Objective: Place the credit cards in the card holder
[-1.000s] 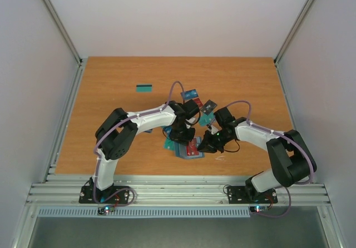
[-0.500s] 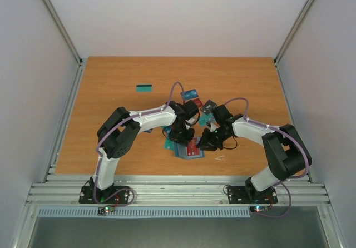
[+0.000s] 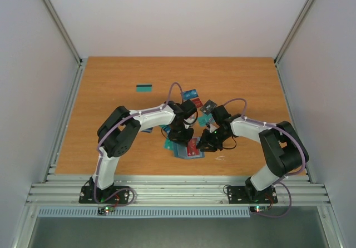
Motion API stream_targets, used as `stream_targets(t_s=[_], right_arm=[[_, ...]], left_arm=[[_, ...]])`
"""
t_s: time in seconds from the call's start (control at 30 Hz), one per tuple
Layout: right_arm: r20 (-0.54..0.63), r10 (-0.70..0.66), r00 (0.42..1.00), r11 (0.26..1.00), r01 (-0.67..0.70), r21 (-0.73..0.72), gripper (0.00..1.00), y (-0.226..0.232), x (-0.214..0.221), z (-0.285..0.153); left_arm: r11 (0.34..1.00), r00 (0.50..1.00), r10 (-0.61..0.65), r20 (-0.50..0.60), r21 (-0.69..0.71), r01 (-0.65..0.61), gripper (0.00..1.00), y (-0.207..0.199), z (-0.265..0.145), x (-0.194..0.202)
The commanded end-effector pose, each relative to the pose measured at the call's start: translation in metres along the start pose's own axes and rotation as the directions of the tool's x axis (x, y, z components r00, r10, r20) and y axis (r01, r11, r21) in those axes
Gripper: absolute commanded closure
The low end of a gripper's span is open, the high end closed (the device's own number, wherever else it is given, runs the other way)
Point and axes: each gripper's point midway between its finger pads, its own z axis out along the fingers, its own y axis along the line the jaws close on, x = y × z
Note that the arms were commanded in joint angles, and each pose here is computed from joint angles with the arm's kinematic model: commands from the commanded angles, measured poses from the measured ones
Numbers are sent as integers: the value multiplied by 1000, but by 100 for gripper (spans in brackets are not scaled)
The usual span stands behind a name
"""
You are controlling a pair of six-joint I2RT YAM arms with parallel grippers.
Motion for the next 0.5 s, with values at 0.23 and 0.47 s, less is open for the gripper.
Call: stream_targets(t_s=[0.23, 0.47], right_arm=[[2, -62, 998, 996, 62, -59, 73, 17, -3, -2], [-1, -69, 998, 993, 69, -91, 74, 25, -2, -4]], left_arm=[[999, 1000, -10, -29, -35, 9, 100, 18, 28, 2], [999, 1000, -10, -28, -36, 9, 100, 18, 27, 2]])
